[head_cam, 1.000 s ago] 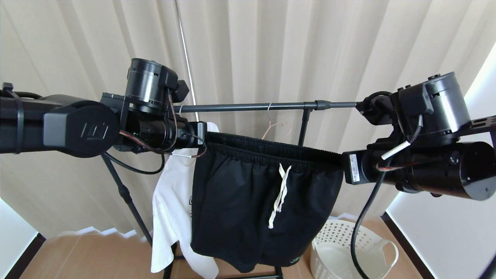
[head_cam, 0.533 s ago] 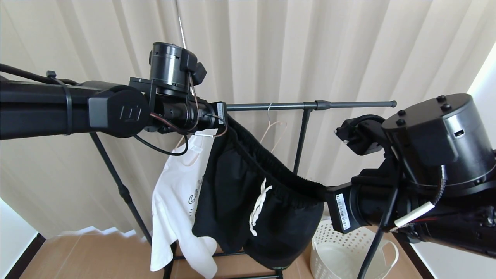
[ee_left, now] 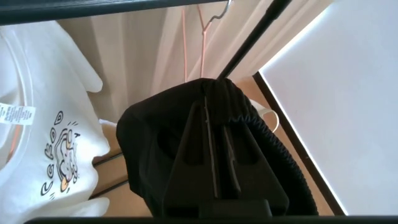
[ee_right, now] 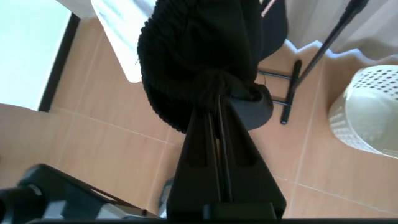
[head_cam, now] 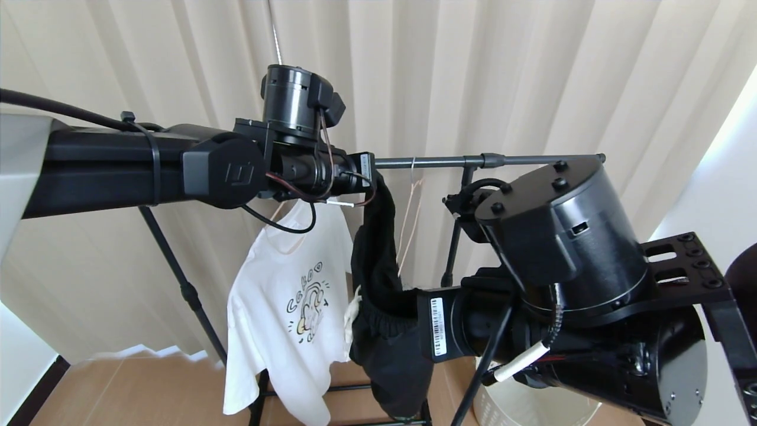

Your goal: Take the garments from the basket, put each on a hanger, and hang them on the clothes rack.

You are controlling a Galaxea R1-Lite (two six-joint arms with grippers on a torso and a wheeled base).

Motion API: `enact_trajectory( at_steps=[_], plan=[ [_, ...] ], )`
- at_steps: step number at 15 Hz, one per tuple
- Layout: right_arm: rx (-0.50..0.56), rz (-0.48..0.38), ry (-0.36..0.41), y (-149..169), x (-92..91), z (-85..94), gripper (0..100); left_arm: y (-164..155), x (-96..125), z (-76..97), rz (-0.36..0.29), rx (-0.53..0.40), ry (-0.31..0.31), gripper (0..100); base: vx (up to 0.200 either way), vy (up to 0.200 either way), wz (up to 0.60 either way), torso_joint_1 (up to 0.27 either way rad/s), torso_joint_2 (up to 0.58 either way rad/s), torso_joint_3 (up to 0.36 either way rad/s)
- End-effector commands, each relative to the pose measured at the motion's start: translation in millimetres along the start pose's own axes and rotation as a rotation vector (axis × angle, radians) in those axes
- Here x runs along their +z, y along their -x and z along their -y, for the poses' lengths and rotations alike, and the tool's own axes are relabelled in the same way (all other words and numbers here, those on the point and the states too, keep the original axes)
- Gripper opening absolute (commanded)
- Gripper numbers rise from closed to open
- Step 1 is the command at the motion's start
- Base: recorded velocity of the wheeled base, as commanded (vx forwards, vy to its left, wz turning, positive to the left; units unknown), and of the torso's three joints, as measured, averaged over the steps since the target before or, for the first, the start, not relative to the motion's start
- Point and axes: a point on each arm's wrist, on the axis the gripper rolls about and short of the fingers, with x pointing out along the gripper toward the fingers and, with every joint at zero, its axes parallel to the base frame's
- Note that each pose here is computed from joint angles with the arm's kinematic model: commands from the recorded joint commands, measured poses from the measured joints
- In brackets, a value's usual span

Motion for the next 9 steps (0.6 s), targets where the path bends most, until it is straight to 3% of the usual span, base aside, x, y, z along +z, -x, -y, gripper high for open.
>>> enact_trajectory(
  at_steps=[1,5,6,8,9],
  plan=[
    [-0.012,-0.011,0.008,-7.2,-2.3,-2.7,0,-5.9,-4.4,2.4,-0.014,-0.004,0.009,0,0.000,0.000,0.00,0.000,0.00,0.000],
    [-0.062,0.003,0.003,-5.6,7.1,13.5,0,-1.7,-1.2,0.0,-0.008,0.003,0.022,0,0.000,0.000,0.00,0.000,0.00,0.000],
    [-0.098,-0.005,0.040,-0.3,11.1,26.7,0,5.2,1.4,-1.9,-0.006,0.012,0.022,0,0.000,0.000,0.00,0.000,0.00,0.000],
    [-0.118,0.000,0.043,0.1,14.9,33.9,0,12.1,2.1,-6.8,-0.031,0.031,0.028,0,0.000,0.000,0.00,0.000,0.00,0.000],
    [-0.181,0.007,0.048,-5.3,24.5,53.7,0,22.0,-0.4,-9.7,-0.093,0.059,0.032,0,0.000,0.000,0.00,0.000,0.00,0.000]
  ],
)
